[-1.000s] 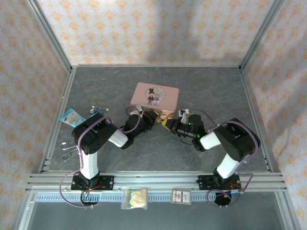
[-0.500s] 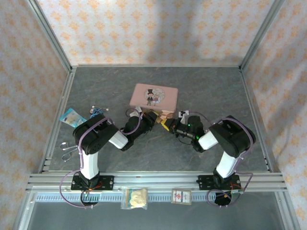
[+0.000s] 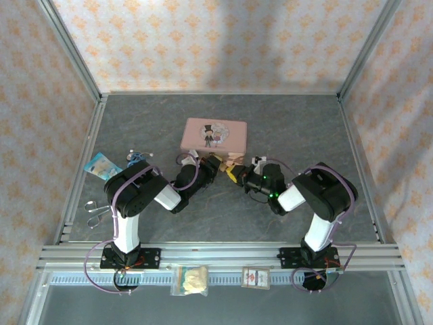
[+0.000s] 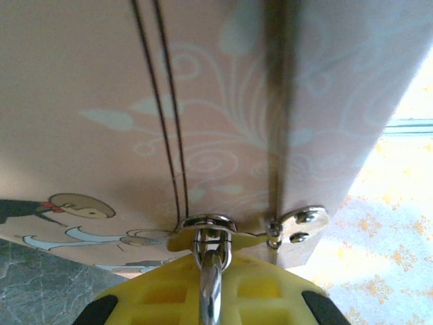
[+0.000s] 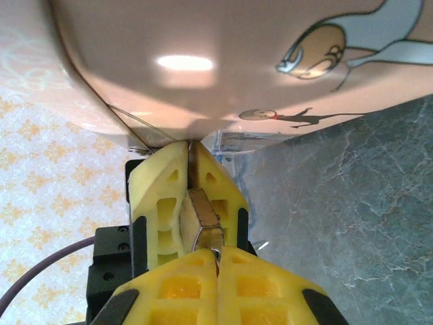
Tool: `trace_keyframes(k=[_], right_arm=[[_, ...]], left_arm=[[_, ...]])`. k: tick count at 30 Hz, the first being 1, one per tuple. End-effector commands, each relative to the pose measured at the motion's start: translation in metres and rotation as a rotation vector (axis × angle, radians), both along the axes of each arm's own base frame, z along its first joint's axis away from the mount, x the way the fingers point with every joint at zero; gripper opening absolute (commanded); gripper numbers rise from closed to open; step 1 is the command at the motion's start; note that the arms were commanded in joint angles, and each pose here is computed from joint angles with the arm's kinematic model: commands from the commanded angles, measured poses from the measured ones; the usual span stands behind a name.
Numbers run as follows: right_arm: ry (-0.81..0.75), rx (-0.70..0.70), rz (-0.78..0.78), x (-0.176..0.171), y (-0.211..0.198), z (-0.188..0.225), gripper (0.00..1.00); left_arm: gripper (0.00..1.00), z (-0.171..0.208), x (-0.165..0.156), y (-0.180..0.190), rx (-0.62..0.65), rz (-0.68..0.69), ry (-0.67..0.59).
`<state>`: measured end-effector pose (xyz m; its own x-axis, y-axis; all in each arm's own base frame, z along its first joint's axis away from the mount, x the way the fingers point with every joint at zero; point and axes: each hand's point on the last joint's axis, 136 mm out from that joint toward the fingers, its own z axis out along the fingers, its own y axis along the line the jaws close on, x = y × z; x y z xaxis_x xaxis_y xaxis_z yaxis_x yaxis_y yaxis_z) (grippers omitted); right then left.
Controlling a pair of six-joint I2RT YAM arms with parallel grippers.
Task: Unlock the padlock with the key
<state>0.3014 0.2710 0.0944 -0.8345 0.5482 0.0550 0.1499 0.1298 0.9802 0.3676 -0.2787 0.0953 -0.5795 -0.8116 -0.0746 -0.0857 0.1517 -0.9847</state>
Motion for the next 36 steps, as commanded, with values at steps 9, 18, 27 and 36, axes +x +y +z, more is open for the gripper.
trace_keyframes(k=[9, 18, 27, 36], right_arm=[[-0.095, -0.102, -0.120, 0.010, -0.027, 0.005, 0.38], [-0.127, -0.203, -0.085, -0.006, -0.026, 0.002, 0.41], [-0.136, -0.160, -0.072, -0.003, -0.013, 0.006, 0.23], [-0.139, -0.101, -0.052, -0.004, -0.003, 0.010, 0.27]], left_arm=[[0.00, 0.027, 0.002, -0.002, -0.083, -0.021, -0.097], [0.00, 0.027, 0.006, 0.001, -0.086, -0.013, -0.098], [0.00, 0.032, 0.005, -0.001, -0.099, -0.016, -0.104], [0.00, 0.033, 0.004, -0.003, -0.101, -0.017, -0.104]])
